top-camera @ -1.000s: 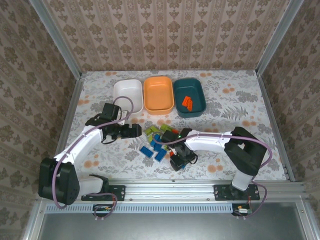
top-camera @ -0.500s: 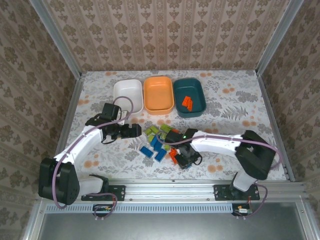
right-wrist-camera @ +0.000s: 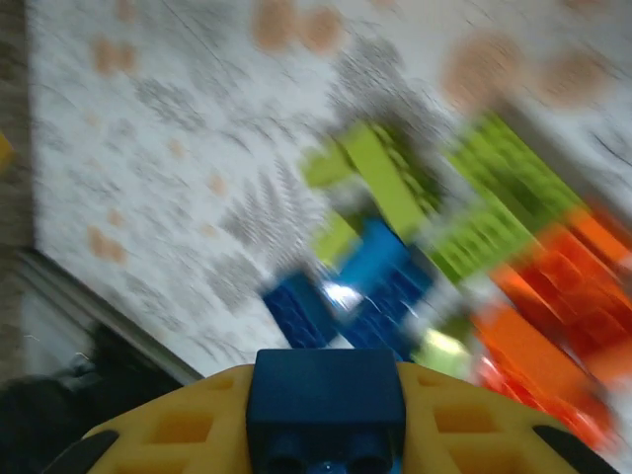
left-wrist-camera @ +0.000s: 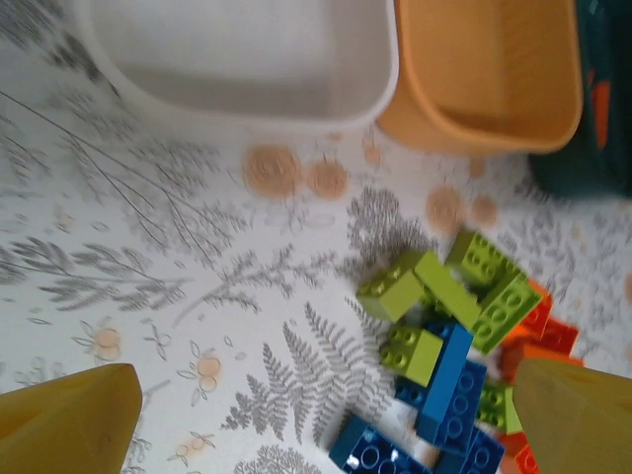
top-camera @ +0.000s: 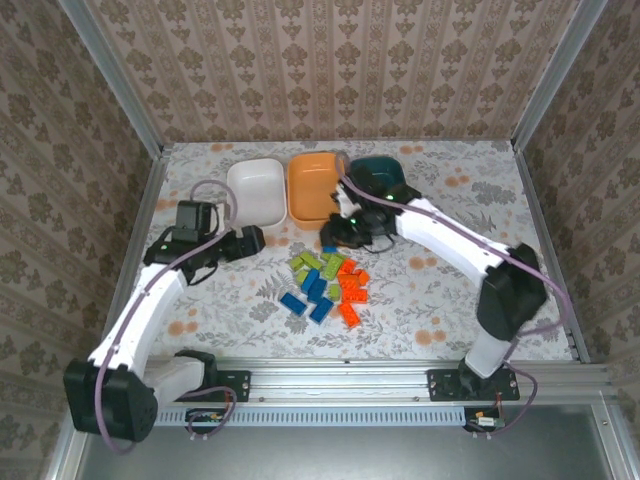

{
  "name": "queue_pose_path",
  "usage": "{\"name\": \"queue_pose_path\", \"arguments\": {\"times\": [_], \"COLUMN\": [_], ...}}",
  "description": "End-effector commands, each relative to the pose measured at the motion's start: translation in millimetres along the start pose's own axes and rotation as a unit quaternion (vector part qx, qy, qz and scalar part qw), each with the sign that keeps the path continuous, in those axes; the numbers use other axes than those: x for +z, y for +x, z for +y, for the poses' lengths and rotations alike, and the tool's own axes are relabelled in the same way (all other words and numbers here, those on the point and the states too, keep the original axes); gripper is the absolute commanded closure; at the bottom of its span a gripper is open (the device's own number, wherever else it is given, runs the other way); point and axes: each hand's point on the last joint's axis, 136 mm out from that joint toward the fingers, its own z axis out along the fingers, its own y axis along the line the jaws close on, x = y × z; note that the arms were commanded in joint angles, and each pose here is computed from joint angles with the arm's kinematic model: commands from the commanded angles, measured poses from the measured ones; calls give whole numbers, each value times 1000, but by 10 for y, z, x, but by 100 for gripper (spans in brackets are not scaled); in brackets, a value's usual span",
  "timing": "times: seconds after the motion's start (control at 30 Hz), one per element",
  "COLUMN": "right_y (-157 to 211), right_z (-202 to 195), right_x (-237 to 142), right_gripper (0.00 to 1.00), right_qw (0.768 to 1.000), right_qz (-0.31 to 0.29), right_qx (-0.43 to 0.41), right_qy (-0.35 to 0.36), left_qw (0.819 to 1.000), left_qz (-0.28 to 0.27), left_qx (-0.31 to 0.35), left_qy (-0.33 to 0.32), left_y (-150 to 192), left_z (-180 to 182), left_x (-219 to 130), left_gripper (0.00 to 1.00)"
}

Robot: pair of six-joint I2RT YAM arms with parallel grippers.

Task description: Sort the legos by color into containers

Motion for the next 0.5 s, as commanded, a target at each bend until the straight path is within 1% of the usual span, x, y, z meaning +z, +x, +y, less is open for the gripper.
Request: {"name": "queue_pose_path", "arguments": {"times": [0.0, 0.1, 0.23, 0.33, 0.43, 0.47], "right_y": [-399, -746, -1118, -1320, -1488, -1497], "right_z": [508, 669, 683, 555, 305, 155], "right_x": [352, 590, 803, 870, 894, 896], "right_gripper": [69, 69, 70, 70, 70, 70], "right_qw": [991, 986, 988, 989, 988, 988], "right_qz": [5, -12, -39, -58, -79, -80], "right_qx": [57, 76, 79, 88, 106, 118], "right_qy": [-122, -145, -126, -102, -76, -53], "left_qw": [997, 996, 997, 997, 997, 996], "left_qz": [-71, -79, -68, -66, -64, -64], "left_qx": [-28, -16, -19, -17, -9, -7], "left_qy": [-32, -40, -40, -43, -51, -54], "left_y": [-283, -309, -220, -168, -137, -130], "left_z": [87, 92, 113, 135, 162, 171], "left_x": [-352, -466, -470, -504, -541, -552], "left_gripper": [2, 1, 1, 0, 0, 0]}}
